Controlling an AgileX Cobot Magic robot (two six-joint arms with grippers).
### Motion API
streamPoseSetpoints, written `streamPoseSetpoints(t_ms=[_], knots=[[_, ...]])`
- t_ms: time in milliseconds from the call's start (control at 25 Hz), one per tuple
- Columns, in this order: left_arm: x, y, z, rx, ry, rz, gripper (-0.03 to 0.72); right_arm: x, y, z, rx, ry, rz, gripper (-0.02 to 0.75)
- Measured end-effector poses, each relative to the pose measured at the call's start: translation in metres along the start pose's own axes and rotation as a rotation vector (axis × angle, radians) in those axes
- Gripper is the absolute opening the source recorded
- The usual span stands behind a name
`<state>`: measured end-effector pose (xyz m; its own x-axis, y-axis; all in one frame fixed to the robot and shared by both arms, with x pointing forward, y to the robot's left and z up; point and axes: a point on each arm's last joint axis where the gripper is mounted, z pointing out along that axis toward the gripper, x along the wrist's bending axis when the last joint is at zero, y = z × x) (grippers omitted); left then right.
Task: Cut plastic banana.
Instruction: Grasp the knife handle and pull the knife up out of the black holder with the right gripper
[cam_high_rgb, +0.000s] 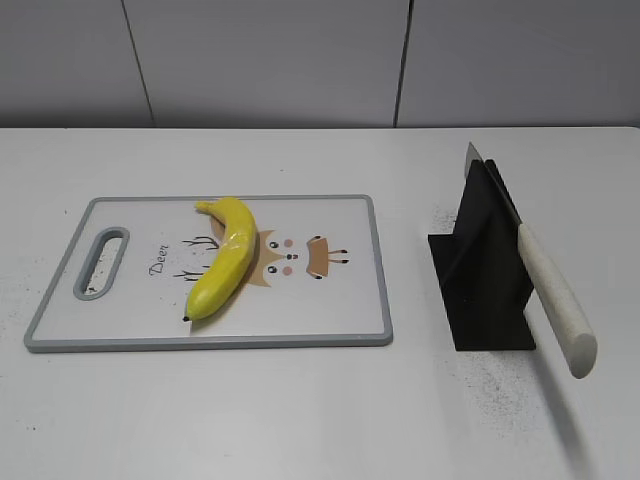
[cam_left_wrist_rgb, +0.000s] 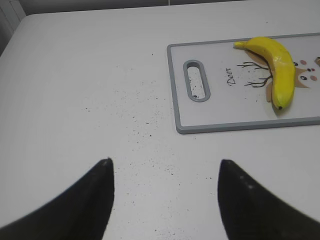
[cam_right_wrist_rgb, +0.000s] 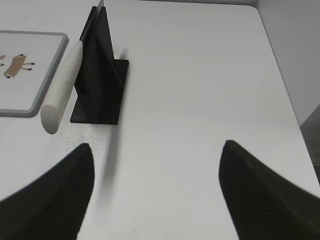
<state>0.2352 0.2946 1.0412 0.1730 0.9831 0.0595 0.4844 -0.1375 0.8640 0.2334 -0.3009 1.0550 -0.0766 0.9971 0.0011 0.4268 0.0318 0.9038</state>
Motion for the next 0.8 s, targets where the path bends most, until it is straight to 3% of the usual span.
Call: streamPoseSetpoints(t_ms=[800], knots=[[0.0,0.0,0.0,0.0,0.0,0.0,0.586,0.0,0.0,0.0,0.0,0.0,0.0,0.589]])
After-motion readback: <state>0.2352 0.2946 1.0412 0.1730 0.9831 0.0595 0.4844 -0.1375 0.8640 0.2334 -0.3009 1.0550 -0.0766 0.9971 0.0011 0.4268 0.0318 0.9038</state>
